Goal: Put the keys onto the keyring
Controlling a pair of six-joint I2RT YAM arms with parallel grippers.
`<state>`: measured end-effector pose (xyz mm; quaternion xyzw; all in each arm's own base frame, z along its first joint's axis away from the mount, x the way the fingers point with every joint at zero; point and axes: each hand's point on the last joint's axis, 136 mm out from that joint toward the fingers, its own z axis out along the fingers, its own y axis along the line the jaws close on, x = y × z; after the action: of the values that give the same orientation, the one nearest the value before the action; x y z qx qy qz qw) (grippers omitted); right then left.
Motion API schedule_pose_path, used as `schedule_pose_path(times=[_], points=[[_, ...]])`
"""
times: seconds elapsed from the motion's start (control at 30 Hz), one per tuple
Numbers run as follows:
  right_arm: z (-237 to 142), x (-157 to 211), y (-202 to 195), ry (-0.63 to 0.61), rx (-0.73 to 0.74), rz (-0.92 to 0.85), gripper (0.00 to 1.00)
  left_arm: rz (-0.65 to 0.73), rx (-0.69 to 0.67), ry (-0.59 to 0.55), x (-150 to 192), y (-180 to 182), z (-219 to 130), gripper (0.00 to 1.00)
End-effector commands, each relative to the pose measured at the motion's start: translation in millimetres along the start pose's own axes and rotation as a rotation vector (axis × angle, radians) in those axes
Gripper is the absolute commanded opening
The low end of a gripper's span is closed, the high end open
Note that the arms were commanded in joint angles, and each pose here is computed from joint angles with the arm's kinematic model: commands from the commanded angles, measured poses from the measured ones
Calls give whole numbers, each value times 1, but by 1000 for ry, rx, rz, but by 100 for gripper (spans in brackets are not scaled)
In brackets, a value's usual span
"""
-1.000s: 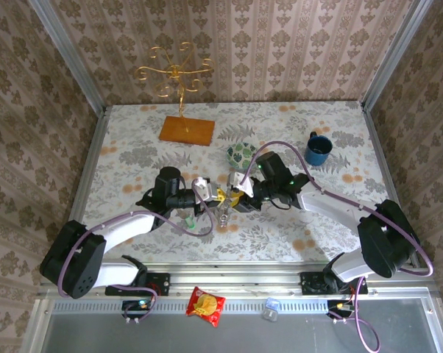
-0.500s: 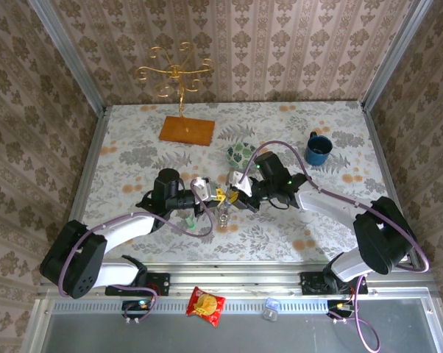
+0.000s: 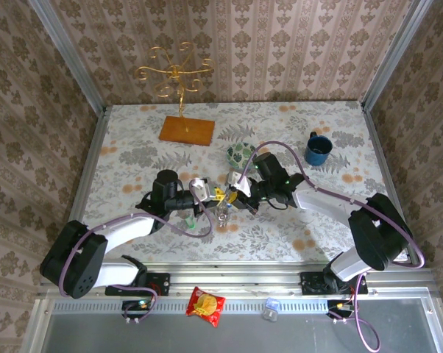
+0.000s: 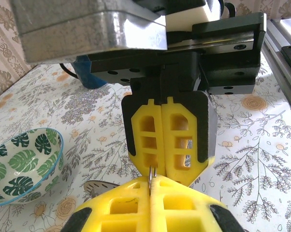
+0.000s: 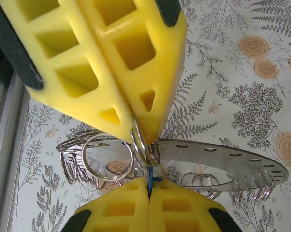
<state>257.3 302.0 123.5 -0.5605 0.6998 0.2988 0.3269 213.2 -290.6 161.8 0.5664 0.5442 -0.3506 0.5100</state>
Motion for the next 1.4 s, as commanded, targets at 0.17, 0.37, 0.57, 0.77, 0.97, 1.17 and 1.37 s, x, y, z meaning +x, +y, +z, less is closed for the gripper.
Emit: schedule_pose_path(times=[0.17, 0.37, 0.57, 0.77, 0.97, 1.17, 1.37], points=[[-20, -13, -1, -98, 26, 7, 25, -9, 14, -9, 3, -5, 0, 0], [-26, -17, 2, -178, 18, 22, 28, -19, 21, -47, -3, -5, -1, 0], [-29, -33, -1, -248, 26, 7, 28, -33, 32, -64, -5, -6, -1, 0], [-23, -36, -4, -254, 6, 15, 26, -39, 36, -76, -7, -7, -1, 0], [-21, -38, -3, -265, -12, 17, 24, -43, 35, -77, -6, -6, -2, 0], [-20, -37, 0, -266, -28, 16, 24, -43, 29, -81, -7, -5, -2, 0], [-17, -35, 2, -256, -41, 17, 25, -44, 17, -87, -8, -2, -2, 0]])
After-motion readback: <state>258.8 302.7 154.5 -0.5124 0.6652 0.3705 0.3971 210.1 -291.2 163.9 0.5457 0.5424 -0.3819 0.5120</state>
